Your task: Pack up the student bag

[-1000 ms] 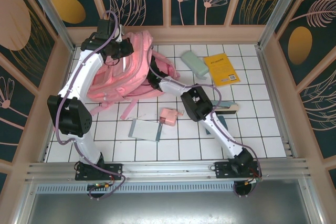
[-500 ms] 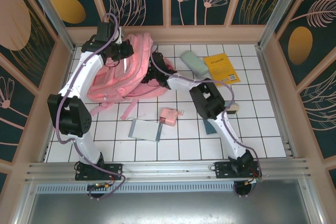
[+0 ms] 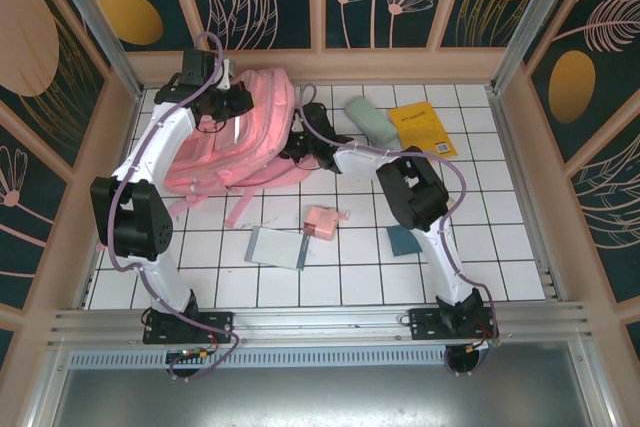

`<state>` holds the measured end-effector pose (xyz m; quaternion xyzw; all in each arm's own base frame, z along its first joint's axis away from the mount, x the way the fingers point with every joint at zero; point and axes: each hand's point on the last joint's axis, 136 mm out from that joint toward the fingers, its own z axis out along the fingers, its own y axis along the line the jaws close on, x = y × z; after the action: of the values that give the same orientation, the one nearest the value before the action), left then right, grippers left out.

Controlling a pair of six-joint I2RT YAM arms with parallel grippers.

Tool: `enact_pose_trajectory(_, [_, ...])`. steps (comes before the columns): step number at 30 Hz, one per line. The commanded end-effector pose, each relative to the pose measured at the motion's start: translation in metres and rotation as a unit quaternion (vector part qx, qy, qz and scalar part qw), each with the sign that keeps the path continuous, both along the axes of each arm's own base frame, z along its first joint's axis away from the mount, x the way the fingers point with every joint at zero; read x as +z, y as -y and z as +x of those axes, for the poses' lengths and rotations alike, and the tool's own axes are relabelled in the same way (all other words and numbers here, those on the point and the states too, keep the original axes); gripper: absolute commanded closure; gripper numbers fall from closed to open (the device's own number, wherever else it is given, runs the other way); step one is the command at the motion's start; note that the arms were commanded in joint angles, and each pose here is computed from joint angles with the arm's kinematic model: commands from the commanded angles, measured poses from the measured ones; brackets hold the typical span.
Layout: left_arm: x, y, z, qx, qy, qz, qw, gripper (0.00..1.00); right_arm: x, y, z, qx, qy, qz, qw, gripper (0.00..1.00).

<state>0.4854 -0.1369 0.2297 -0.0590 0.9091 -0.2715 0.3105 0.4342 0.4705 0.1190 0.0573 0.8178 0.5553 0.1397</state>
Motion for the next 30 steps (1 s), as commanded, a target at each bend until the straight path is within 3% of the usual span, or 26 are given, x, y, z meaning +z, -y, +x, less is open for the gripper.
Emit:
enact_pose_trajectory(1, [0.036,-0.003,0.002,-0.003,0.055,-0.023,0.998,1.0,0.007,-0.019,-0.002,0.008,0.019,0.04,0.999,1.0])
enact_pose_trajectory(8, [0.046,0.004,-0.008,-0.012,0.057,-0.054,0.997,1.0,0.026,-0.049,-0.002,0.015,0.036,0.118,0.992,1.0])
enact_pose_trajectory(17, [0.064,0.006,-0.015,-0.014,0.07,-0.073,0.995,1.0,-0.017,-0.113,0.02,0.02,0.009,0.062,0.998,0.97])
enact_pose_trajectory(19, [0.064,0.006,-0.013,-0.012,0.07,-0.073,0.995,1.0,-0.023,-0.113,0.021,0.021,0.002,0.039,0.999,0.68])
enact_pose_trajectory(22, [0.059,0.002,-0.009,0.001,0.065,-0.063,0.996,1.0,-0.022,-0.097,0.018,0.011,0.011,-0.013,1.0,0.41])
enact_pose_trajectory(28, [0.049,-0.007,0.003,0.032,0.054,-0.043,0.997,1.0,-0.01,-0.051,0.014,-0.026,0.027,-0.099,0.994,0.15])
enact_pose_trajectory(30, [0.049,-0.007,0.006,0.035,0.052,-0.047,0.997,1.0,-0.007,-0.043,0.012,-0.025,0.026,-0.112,0.993,0.14])
